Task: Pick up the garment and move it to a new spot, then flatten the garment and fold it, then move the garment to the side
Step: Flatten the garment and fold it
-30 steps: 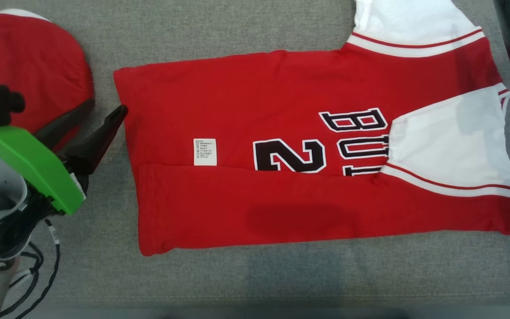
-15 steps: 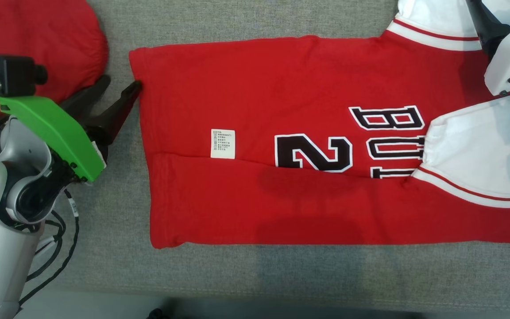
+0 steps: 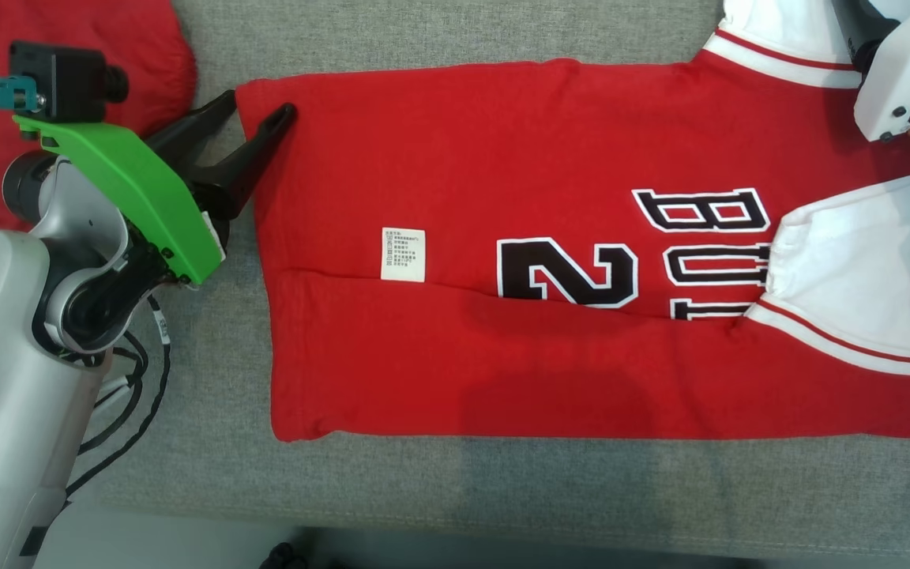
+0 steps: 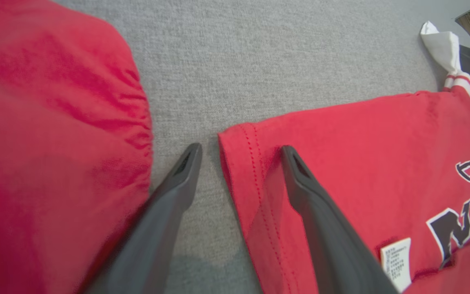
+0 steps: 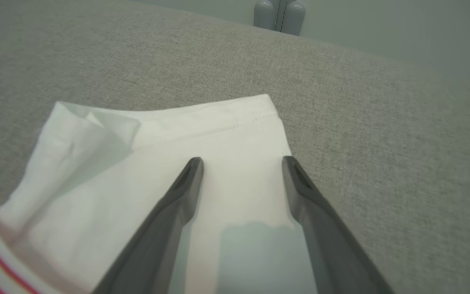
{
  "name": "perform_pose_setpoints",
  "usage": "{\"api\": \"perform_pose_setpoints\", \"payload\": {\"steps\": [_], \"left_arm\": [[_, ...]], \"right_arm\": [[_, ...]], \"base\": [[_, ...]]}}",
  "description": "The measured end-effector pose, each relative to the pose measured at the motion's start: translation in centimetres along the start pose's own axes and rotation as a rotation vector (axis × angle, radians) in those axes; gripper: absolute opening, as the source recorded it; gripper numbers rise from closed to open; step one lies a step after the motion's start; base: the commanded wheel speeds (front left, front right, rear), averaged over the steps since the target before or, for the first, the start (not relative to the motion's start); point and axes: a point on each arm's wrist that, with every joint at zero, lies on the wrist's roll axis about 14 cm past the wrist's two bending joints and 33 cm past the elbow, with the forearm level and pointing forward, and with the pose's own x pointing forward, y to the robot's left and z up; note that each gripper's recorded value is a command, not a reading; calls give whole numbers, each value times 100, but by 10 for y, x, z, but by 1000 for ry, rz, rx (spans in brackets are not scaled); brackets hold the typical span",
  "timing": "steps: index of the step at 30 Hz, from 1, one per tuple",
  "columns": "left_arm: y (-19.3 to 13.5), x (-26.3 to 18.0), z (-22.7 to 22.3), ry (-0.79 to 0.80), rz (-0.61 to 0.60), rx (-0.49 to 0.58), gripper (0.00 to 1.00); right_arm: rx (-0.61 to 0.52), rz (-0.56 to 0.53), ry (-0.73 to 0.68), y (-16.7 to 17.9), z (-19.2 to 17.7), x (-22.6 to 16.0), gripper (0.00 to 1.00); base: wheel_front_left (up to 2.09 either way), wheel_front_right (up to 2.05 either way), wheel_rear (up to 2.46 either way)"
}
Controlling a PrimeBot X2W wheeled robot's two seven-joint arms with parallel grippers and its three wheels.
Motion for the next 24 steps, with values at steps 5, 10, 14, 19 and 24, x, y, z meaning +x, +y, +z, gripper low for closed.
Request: {"api": "perform_pose_setpoints", "payload": {"steps": [5, 10, 14, 19, 24], "left_arm": [[-2, 7, 3, 4, -12, 17, 100], [-7, 12, 3, 9, -23, 13, 0], [-10, 13, -5, 30, -34, 12, 0], [-19, 13, -8, 40, -48, 16, 0], [-23, 10, -10, 40, -50, 15, 0]], "right_arm": [[-26, 0, -10, -1, 6, 9, 100], [-30, -7, -21, -3, 9, 17, 100], [-28, -17, -16, -6, 8, 21, 100], [-24, -34, -1, -12, 4, 27, 100], [-14, -26, 6, -7, 6, 35, 98]], "base": [[0, 0, 0], [0, 0, 0], [0, 0, 0], [0, 0, 0], [0, 0, 0]]}}
